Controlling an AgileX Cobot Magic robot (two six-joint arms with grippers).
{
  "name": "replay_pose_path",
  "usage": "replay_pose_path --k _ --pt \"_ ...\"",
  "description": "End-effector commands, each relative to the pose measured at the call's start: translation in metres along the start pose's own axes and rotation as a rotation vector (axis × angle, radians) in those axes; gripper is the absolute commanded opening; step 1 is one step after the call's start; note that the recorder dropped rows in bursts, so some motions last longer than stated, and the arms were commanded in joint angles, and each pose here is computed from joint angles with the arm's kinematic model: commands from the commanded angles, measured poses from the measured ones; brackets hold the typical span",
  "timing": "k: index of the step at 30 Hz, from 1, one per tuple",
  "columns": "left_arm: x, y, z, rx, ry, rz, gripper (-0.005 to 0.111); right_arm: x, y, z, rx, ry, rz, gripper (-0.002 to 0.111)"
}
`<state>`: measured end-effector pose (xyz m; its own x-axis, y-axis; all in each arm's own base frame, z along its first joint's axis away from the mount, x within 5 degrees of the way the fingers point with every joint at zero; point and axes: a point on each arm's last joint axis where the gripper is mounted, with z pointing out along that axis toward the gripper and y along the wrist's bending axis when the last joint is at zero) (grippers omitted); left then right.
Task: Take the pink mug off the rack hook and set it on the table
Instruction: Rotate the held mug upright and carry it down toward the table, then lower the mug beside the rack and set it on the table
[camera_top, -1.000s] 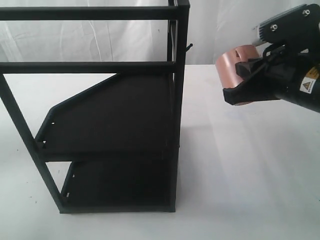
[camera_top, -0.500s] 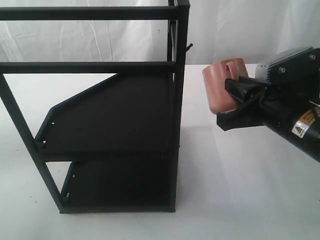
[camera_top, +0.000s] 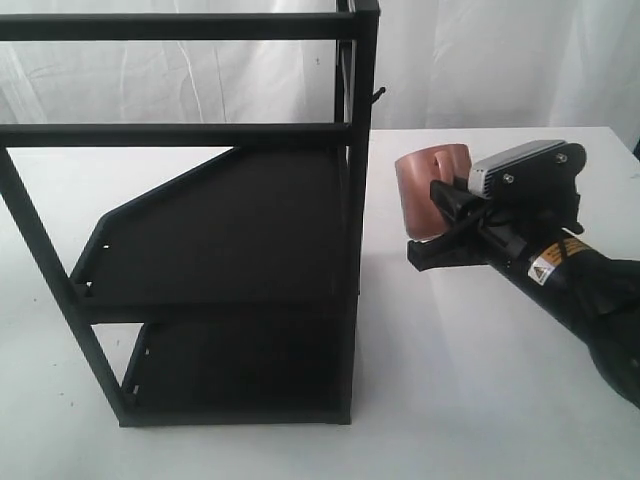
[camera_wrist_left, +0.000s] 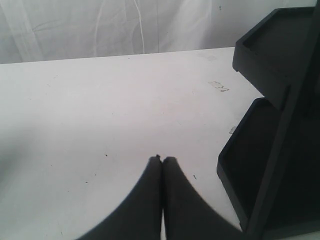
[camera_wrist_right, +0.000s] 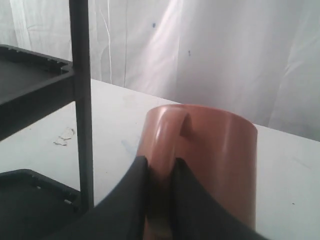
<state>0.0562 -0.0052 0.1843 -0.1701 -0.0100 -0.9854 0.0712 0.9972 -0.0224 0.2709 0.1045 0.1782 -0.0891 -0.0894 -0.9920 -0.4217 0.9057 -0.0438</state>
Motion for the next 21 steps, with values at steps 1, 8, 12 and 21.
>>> replay_pose_path --k 1,8,12,21 --pt "0.001 0.000 0.000 -0.004 -0.005 0.000 0.000 0.000 -0.002 0.018 0.002 -0.041 -0.028 0.000" --pt "0.001 0.000 0.000 -0.004 -0.005 0.000 0.000 0.018 -0.004 0.047 0.007 -0.013 -0.065 0.000" --pt "0.001 0.000 0.000 -0.004 -0.005 0.000 0.000 0.027 -0.005 0.059 0.009 -0.034 -0.069 0.000" --pt "0.001 0.000 0.000 -0.004 -0.005 0.000 0.000 0.049 -0.005 0.077 0.006 0.002 -0.065 0.000"
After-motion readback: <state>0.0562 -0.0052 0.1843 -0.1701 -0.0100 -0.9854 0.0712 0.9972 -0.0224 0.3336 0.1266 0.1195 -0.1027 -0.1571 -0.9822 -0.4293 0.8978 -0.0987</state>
